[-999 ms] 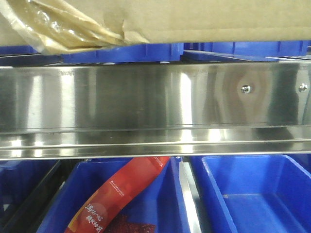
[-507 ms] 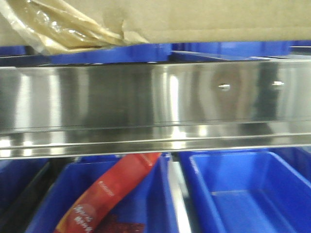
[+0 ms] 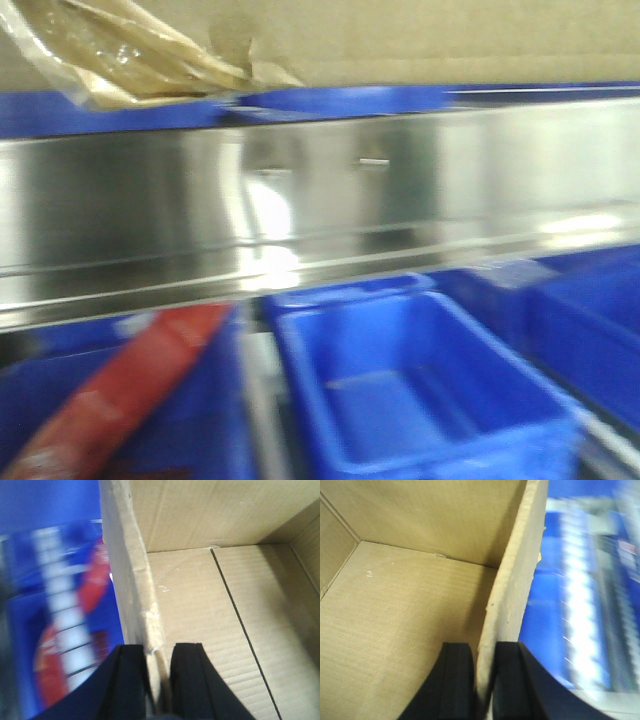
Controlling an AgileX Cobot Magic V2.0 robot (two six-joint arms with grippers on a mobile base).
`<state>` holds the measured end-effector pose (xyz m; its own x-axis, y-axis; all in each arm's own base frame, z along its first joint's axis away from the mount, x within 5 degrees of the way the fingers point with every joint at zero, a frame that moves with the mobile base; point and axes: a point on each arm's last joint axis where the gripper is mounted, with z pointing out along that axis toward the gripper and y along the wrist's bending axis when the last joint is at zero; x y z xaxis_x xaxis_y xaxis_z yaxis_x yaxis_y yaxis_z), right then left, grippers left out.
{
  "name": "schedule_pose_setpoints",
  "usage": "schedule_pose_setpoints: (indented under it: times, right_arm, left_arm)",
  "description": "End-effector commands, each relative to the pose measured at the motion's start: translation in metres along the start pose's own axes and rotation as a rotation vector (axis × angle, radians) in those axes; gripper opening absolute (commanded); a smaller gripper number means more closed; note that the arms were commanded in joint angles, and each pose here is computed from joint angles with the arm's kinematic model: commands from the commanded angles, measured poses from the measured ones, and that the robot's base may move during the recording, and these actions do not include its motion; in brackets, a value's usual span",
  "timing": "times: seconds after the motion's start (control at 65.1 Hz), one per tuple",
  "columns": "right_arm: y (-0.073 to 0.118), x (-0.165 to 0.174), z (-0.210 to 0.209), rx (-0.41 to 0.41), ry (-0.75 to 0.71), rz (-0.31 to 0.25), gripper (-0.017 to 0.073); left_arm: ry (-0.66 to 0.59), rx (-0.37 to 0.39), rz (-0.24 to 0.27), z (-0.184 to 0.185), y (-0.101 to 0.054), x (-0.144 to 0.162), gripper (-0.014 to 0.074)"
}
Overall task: Grab carton from right shelf to conveyor
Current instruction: 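Hold the carton with both grippers and pull it back from the shelf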
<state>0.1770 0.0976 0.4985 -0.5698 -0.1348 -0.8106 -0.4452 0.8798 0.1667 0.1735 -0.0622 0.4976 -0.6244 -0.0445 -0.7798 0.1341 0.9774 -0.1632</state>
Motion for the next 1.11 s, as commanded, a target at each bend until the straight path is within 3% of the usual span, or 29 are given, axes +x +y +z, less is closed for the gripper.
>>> schedule_pose_setpoints:
  times: [0.0,1.091]
  right_arm:
    - [-0.0028,-0.0027,-0.0071,0.03,-0.051,-0.036,-0.0069]
    - [-0.0028,-0.0027,-0.0071,0.03,-0.051,-0.036,-0.0069]
  left_arm:
    - [-0.051,-0.021,0.017,-0.0071,0.0032,-0.003,-0.0009]
    - [-0.051,-0.023,0.018,-0.0071,0.0033,-0.003,-0.0009]
